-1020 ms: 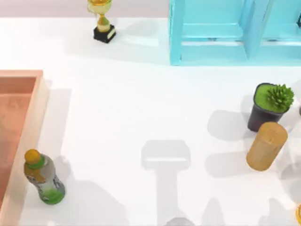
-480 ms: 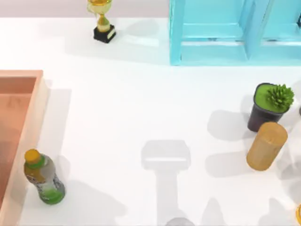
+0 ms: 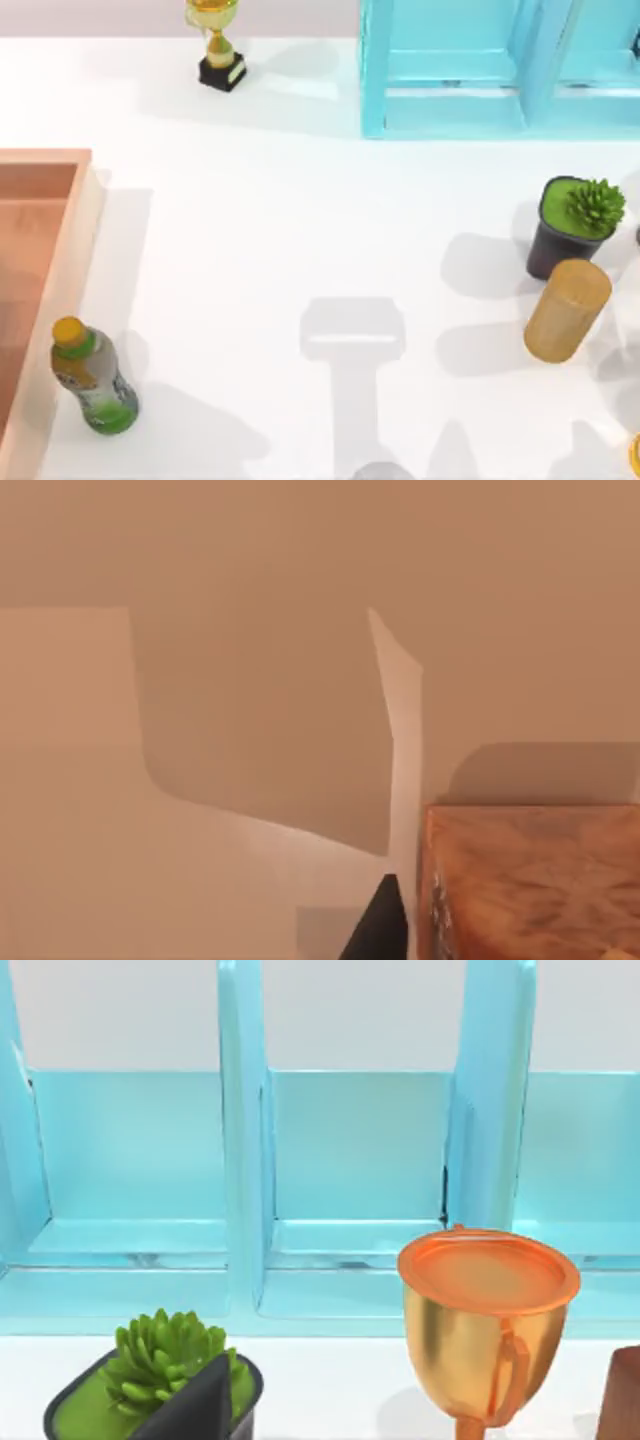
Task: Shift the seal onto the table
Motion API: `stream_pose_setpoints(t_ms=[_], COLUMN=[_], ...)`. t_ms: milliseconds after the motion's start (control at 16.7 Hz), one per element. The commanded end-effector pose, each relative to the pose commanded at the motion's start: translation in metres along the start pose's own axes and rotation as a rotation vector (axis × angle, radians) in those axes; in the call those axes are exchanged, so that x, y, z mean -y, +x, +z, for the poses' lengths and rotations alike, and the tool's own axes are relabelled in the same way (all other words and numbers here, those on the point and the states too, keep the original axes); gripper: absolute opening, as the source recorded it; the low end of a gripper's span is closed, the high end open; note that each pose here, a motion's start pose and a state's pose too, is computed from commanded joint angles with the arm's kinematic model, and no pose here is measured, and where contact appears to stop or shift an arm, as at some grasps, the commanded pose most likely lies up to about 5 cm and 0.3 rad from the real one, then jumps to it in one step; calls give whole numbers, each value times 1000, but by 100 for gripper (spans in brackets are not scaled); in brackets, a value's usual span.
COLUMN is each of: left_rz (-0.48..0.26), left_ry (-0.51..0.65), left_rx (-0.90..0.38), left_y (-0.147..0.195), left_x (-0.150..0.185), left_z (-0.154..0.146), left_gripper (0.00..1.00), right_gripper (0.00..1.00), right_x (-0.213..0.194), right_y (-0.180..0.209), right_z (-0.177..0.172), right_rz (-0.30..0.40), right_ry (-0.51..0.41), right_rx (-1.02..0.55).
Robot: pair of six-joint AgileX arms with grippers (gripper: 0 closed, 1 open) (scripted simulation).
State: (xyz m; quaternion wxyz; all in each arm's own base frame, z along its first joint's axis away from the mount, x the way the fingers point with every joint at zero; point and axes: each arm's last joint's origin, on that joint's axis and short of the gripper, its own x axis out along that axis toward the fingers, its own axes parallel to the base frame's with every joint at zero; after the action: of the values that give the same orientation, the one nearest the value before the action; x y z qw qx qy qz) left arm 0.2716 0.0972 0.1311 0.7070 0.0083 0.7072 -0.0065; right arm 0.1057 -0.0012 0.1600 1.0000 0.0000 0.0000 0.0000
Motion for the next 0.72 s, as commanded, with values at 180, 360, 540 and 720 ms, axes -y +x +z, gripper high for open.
stream_pose_setpoints(t_ms=[180, 360, 540, 720], left_rz=[0, 0, 0, 0], left_ry=[0, 0, 0, 0], left_rx=[0, 0, 0, 0], left_y=[0, 0, 0, 0], left_x=[0, 0, 0, 0], left_z=[0, 0, 0, 0], left_gripper=[10, 0, 0, 0], right_gripper=[100, 100, 100, 100], right_x=[0, 0, 0, 0], right_y=[0, 0, 0, 0], right_z=[0, 0, 0, 0], right_rz=[0, 0, 0, 0], right_ry=[0, 0, 0, 0], right_rx=[0, 0, 0, 0])
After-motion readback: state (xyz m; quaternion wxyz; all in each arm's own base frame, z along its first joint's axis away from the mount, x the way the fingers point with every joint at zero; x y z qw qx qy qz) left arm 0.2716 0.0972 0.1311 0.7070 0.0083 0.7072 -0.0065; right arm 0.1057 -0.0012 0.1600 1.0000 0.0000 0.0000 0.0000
